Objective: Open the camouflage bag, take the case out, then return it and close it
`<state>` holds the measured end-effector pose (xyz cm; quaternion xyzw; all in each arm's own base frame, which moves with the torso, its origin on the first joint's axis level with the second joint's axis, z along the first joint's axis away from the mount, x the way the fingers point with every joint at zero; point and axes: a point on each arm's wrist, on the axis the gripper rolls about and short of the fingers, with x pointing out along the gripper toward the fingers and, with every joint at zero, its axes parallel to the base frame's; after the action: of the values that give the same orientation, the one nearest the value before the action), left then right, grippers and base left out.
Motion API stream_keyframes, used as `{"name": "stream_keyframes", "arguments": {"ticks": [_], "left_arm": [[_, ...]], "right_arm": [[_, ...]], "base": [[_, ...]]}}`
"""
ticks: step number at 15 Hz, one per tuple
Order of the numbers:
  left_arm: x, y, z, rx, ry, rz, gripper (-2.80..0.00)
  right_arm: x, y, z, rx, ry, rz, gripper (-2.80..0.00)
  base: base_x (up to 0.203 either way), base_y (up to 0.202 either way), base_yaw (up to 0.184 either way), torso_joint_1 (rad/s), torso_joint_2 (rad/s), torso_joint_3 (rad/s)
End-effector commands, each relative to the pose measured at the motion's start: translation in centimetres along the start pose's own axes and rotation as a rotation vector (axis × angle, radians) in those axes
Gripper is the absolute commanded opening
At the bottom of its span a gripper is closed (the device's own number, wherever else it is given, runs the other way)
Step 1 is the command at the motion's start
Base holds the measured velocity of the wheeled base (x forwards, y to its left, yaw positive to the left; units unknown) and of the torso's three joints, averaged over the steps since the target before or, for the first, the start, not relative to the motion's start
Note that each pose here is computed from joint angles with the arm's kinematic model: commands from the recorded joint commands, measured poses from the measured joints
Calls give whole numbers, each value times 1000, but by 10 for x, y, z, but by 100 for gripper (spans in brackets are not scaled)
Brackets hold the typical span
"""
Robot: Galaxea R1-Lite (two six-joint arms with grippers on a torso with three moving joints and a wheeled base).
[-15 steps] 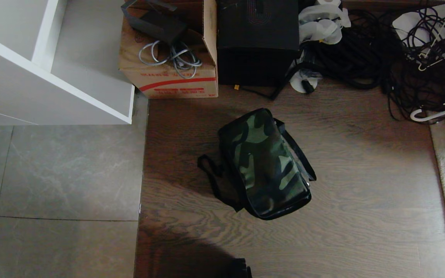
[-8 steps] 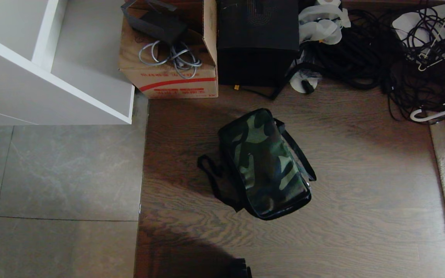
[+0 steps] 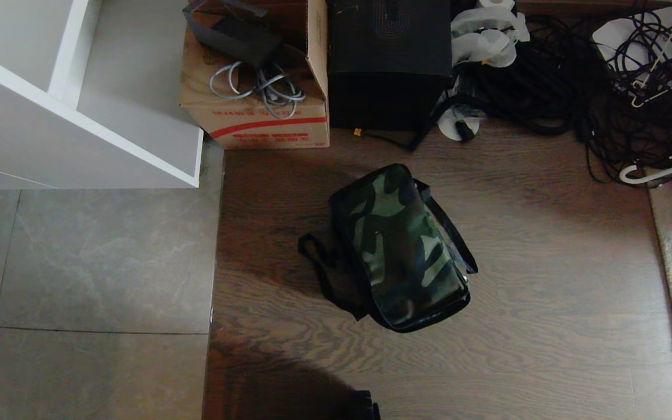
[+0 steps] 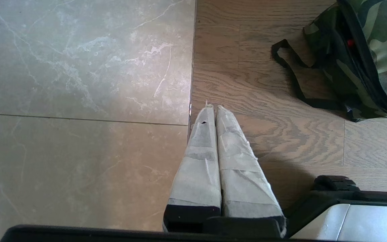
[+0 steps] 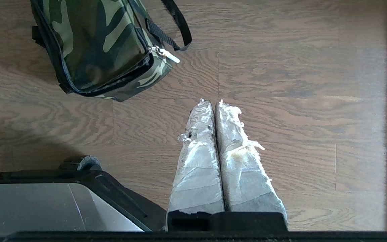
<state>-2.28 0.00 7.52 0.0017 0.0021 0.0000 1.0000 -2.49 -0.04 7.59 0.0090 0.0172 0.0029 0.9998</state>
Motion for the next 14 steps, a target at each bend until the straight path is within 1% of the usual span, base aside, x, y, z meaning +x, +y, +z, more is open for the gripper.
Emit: {"name": "stream_keyframes", "arguments": {"ticks": [1,14], "left_arm": [[0,0,0,0,0,0,-280],[0,0,0,-5,2,0,-280]], "right_arm": [[0,0,0,0,4,0,-280],[0,0,0,1,4,0,-280]], "base": [[0,0,0,0,0,0],[0,0,0,0,0,0]]}}
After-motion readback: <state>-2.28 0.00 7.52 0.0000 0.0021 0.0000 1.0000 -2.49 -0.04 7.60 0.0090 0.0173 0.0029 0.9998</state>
